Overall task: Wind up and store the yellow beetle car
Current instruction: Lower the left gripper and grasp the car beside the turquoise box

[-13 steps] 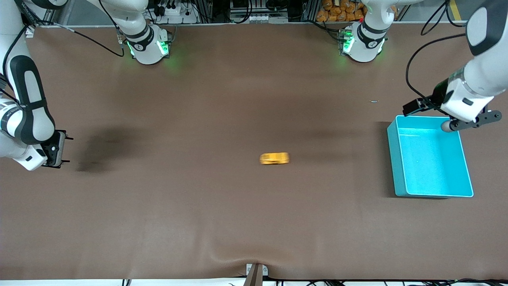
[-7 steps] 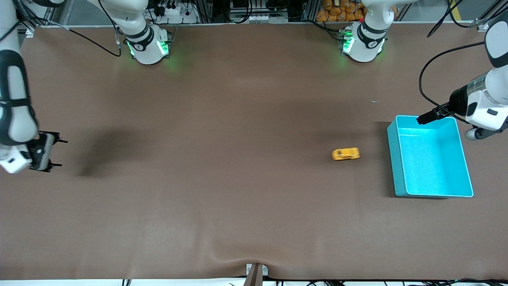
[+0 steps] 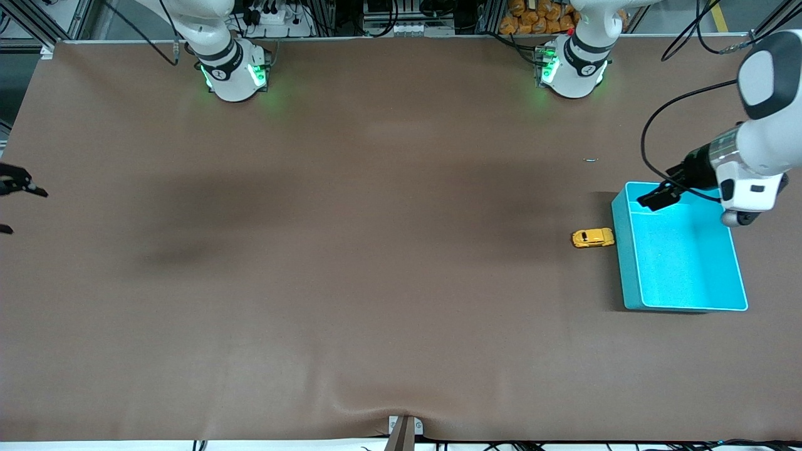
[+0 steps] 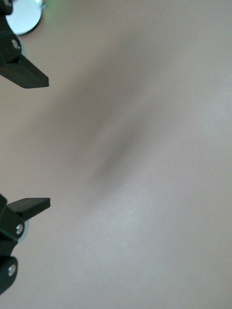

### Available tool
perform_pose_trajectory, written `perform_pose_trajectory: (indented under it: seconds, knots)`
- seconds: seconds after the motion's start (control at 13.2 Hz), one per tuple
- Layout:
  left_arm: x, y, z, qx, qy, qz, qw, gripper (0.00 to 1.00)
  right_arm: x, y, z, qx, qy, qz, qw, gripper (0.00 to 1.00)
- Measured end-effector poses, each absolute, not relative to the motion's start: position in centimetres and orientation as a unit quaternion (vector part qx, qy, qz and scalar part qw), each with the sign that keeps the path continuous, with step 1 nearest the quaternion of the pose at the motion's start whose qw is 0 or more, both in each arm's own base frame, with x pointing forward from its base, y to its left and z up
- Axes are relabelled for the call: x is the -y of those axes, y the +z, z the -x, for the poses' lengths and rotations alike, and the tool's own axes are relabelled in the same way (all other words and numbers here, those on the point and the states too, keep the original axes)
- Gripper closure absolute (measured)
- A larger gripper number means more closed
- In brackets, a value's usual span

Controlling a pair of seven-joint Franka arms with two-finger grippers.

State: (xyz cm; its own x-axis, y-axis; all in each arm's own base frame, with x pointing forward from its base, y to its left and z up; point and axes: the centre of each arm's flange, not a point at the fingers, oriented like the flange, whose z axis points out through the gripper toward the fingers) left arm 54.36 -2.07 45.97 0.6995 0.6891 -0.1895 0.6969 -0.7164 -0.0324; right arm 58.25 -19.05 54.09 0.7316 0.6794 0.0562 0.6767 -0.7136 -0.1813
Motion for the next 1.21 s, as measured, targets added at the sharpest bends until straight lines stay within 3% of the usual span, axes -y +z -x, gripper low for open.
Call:
perform_pose_trajectory:
  seconds: [0.3, 0.68, 0.83, 1.21]
  knots:
    - [4.7, 42.5, -54.1, -0.483, -0.066, -0.873, 0.021, 0.0, 15.9, 59.7, -58.5, 0.198, 0.008, 0.977, 0.082, 0.0]
    - [3.8, 38.2, -55.1, -0.606, -0.07, -0.792, 0.015, 0.0, 7.4, 63.3, -59.1, 0.075, 0.008, 0.995, 0.065, 0.0]
    - [3.5, 34.3, -55.7, -0.648, -0.068, -0.758, -0.02, 0.0, 4.7, 64.6, -58.2, 0.06, 0.009, 0.996, 0.059, 0.0]
    - [3.1, 26.7, -56.6, -0.703, -0.059, -0.707, -0.056, 0.0, 2.4, 62.9, -54.9, 0.046, -0.018, 0.998, 0.033, 0.0]
